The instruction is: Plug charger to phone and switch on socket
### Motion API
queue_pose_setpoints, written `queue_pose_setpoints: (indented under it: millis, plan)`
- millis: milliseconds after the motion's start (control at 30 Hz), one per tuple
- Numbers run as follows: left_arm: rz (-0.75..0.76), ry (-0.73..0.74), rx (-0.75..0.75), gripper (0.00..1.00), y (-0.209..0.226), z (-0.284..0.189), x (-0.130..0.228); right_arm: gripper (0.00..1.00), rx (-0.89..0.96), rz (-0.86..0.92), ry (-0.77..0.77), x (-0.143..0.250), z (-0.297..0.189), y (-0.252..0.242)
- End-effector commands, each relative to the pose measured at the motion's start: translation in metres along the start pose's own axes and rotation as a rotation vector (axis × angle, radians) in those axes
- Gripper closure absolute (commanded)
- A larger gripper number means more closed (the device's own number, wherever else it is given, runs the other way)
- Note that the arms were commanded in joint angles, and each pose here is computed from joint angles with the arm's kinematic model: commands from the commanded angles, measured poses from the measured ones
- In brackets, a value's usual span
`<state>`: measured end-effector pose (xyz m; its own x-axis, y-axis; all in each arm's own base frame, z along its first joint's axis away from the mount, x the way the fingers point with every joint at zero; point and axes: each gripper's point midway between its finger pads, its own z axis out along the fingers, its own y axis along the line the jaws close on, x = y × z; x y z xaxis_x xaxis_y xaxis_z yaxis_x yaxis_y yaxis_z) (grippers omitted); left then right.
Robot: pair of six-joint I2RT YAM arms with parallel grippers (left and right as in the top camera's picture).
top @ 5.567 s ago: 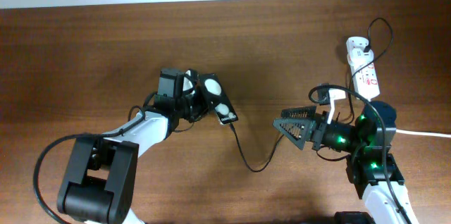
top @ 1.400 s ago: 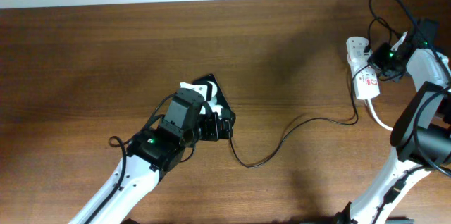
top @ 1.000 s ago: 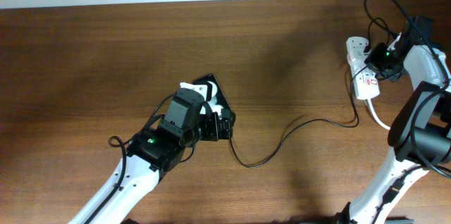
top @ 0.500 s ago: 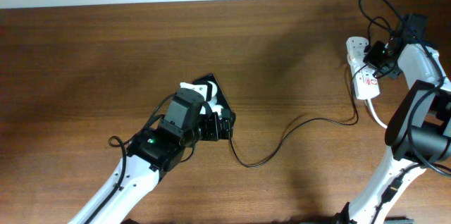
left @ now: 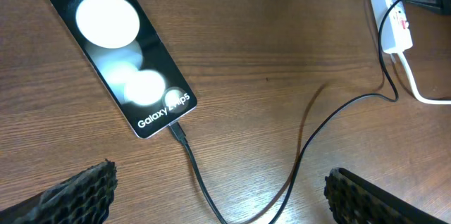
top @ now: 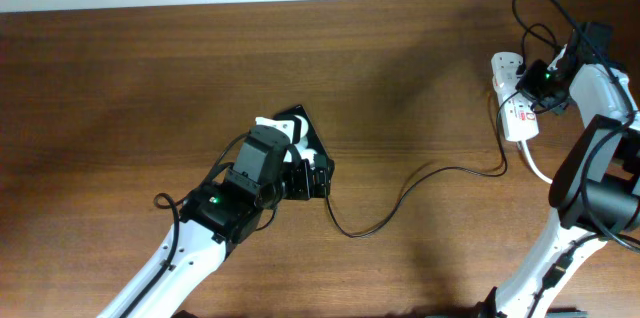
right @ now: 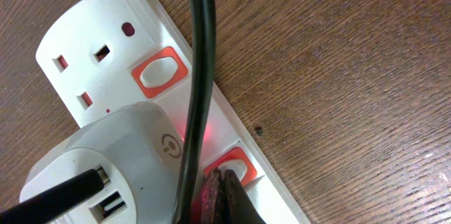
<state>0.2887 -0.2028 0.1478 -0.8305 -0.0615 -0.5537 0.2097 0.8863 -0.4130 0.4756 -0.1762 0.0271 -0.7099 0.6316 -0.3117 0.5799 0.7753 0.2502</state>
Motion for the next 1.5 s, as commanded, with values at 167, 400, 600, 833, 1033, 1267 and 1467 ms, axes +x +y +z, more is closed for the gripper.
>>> queue_pose_setpoints:
  millis: [167, 400, 600, 833, 1033, 1267, 1467]
  plan:
    - [0.019, -0.015, 0.001, 0.01, -0.001, -0.003, -0.002, 0.96, 0.189, 0.110, 0.099, 0.035, 0.001, -0.038]
    - [0.019, -0.015, 0.001, 0.01, -0.001, -0.003, -0.002, 0.96, 0.136, 0.151, -0.259, 0.020, -0.240, -0.004]
    - [0.019, -0.015, 0.001, 0.01, -0.001, -0.003, -0.002, 0.96, -0.063, -0.195, -0.081, 0.127, -0.281, 0.094]
    - [0.019, -0.015, 0.001, 0.01, -0.001, -0.003, -0.002, 0.96, -0.164, -0.629, 0.081, 0.236, -0.286, 0.170]
    - [0.019, -0.015, 0.001, 0.01, -0.001, -0.003, -0.002, 0.01, -0.167, -0.712, 0.099, 0.258, -0.289, 0.178]
    - [0.019, -0.015, 0.001, 0.01, -0.001, -0.003, -0.002, 0.01, -0.160, -0.712, 0.108, 0.259, -0.289, 0.176]
    - [0.019, -0.015, 0.001, 0.01, -0.001, -0.003, -0.002, 0.01, -0.160, -0.712, 0.108, 0.259, -0.289, 0.176]
